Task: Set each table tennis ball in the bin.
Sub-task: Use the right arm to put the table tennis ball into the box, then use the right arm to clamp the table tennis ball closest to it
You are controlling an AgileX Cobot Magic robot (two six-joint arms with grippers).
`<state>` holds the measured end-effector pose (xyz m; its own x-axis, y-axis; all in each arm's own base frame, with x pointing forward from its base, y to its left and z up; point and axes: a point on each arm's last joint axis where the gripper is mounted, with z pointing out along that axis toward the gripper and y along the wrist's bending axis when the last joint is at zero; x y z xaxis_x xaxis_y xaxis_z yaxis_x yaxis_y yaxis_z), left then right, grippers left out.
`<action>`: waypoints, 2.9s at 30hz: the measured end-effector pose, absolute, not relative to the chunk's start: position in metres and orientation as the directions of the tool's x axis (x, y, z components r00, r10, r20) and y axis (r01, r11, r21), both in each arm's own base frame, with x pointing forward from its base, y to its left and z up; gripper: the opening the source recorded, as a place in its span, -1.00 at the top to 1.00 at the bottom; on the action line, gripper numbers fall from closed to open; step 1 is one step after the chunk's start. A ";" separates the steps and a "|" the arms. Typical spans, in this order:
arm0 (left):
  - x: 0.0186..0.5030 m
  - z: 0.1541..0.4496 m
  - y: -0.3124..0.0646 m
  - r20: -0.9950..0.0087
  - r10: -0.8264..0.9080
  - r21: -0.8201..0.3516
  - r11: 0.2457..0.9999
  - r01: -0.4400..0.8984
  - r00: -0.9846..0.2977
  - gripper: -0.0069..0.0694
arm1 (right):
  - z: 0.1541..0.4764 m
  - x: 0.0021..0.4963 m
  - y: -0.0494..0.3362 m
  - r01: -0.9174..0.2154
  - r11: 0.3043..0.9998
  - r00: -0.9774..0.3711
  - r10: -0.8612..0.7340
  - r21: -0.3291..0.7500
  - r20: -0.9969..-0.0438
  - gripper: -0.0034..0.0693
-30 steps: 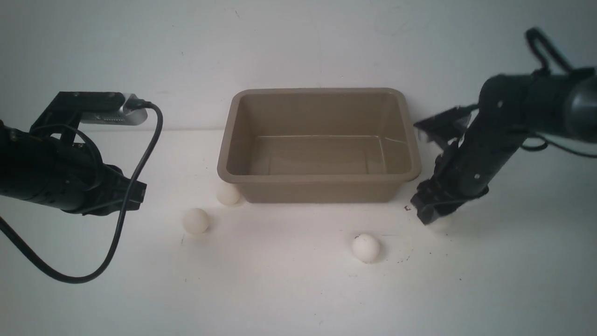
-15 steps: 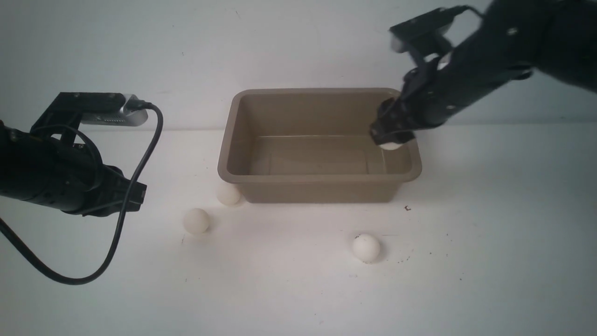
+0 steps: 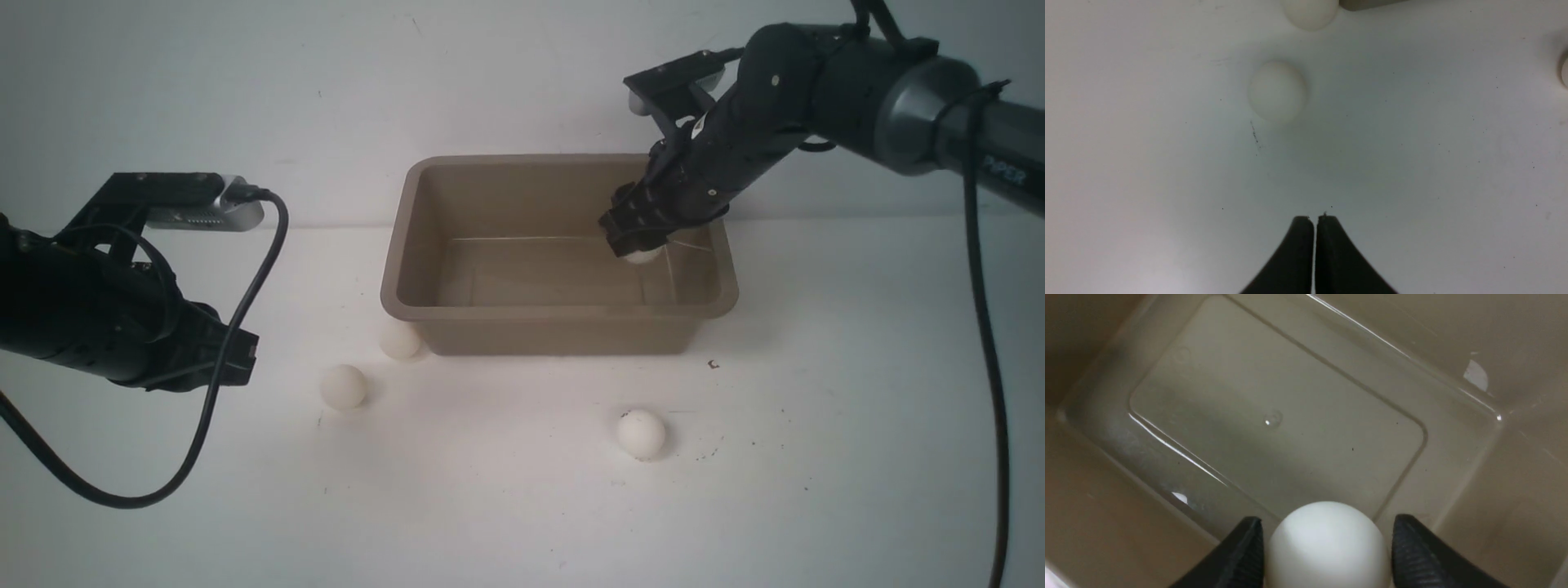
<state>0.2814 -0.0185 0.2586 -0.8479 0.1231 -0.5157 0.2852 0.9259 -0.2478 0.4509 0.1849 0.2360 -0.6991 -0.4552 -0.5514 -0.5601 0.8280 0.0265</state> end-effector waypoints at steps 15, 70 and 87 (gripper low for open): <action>0.279 0.258 -0.019 -0.502 0.141 -0.254 0.919 0.301 -0.853 0.83 | 0.322 0.388 0.169 -0.613 0.788 -0.687 -0.498 0.055 -0.529 -0.38; 0.279 0.259 -0.022 -0.510 0.171 -0.260 0.903 0.341 -0.843 0.83 | 0.178 0.343 0.209 -0.617 0.784 -0.747 -0.557 0.066 -0.364 -0.22; 0.279 0.259 -0.022 -0.510 0.172 -0.260 0.903 0.342 -0.843 0.83 | 0.155 0.349 0.209 -0.613 0.789 -0.766 -0.582 0.037 -0.275 -0.09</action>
